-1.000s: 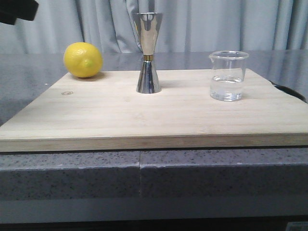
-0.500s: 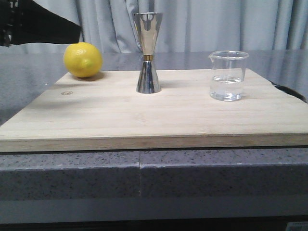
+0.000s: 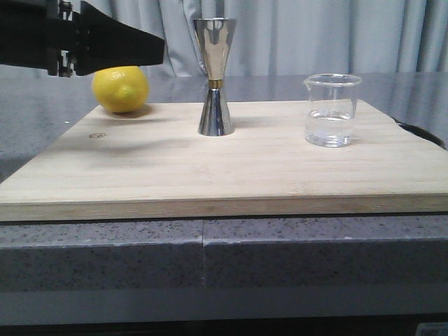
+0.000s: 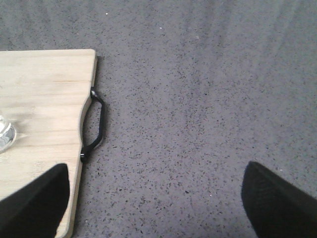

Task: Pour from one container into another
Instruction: 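Move the left gripper forward to the steel jigger's upper cup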

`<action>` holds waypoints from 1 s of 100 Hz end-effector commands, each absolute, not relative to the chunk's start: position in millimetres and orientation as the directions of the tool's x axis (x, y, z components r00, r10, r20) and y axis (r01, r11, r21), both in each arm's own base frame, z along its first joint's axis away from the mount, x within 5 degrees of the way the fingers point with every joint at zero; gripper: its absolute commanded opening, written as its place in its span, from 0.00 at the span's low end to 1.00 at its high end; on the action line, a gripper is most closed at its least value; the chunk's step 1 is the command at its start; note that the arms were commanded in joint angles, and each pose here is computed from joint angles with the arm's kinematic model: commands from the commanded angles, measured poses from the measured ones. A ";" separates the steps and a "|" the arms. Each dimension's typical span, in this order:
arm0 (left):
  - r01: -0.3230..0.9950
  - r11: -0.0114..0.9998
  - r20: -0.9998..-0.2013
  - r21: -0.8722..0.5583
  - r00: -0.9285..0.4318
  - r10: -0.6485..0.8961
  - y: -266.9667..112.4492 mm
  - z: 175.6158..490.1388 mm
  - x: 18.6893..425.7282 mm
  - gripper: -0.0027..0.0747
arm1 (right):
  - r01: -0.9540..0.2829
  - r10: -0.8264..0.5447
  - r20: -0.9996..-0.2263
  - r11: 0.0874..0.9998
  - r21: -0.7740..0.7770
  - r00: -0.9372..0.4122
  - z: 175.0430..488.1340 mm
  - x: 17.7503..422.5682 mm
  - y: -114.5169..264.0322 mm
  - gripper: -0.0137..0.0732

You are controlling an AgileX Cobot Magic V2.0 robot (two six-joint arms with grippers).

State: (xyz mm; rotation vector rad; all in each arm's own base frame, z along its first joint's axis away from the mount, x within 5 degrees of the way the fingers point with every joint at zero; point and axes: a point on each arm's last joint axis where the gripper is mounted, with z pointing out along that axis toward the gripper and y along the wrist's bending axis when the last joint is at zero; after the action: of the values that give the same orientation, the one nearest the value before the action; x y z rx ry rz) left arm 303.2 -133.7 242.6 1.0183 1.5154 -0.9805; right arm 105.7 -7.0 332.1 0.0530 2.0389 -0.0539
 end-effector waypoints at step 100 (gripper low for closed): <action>0.995 0.100 -1.000 0.020 0.021 -0.011 -212.9 253.5 337.1 0.59 | 0.063 0.002 -0.928 0.998 -0.024 -0.373 348.0 109.3 -7.6 0.89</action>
State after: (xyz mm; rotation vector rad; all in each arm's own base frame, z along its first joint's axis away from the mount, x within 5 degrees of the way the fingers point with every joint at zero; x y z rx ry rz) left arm 340.2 -209.2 218.9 1.2068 1.3584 -1.0836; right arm 105.7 -7.0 332.1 0.0530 2.0389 -0.0539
